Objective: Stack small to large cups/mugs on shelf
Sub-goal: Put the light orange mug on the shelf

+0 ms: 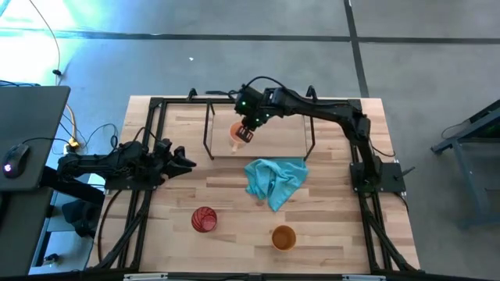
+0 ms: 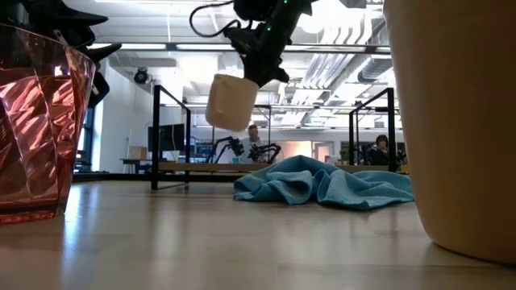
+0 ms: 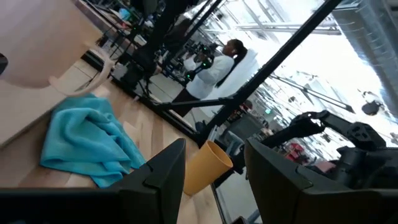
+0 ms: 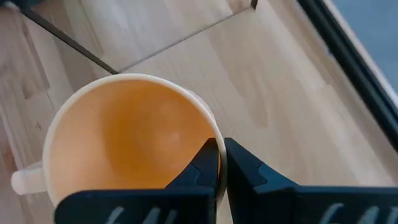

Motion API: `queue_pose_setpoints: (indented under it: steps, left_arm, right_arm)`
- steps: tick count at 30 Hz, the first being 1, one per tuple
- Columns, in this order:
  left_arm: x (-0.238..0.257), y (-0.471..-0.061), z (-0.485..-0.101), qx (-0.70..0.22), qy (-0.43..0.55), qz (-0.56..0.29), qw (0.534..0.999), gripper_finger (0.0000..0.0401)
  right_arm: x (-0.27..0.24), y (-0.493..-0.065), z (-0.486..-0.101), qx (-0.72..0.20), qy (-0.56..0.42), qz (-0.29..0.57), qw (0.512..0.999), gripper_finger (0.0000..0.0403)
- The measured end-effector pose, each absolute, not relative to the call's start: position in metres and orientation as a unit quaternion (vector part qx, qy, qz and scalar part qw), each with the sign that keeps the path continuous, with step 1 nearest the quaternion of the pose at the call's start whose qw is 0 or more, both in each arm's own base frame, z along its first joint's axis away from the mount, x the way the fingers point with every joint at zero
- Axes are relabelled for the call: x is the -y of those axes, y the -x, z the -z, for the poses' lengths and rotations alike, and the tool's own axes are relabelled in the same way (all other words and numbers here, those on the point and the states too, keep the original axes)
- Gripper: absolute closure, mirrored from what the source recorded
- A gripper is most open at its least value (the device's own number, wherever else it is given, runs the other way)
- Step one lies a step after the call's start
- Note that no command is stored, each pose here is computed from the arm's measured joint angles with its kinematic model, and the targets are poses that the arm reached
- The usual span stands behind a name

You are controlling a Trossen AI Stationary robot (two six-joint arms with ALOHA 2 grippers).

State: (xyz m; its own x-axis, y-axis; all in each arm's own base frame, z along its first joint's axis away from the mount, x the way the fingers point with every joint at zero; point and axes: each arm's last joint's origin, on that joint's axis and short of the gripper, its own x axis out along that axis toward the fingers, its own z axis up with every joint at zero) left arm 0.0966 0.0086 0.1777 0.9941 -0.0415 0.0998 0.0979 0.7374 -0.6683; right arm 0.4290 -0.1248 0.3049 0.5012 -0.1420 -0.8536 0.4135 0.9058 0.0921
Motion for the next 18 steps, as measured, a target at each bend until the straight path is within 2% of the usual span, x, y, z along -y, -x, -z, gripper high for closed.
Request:
queue_pose_setpoints:
  steps: [11,18]
  left_arm:
    - [-0.01,-0.097,-0.178,0.047,0.361,0.021,0.931,0.0247]
    - [-0.01,-0.097,-0.178,0.049,0.361,0.016,0.931,0.0247]
  right_arm:
    - [0.141,-0.392,-0.291,-0.616,-0.136,0.21,0.747,0.0403]
    - [0.147,-0.384,-0.292,-0.635,-0.124,0.211,0.733,0.0403]
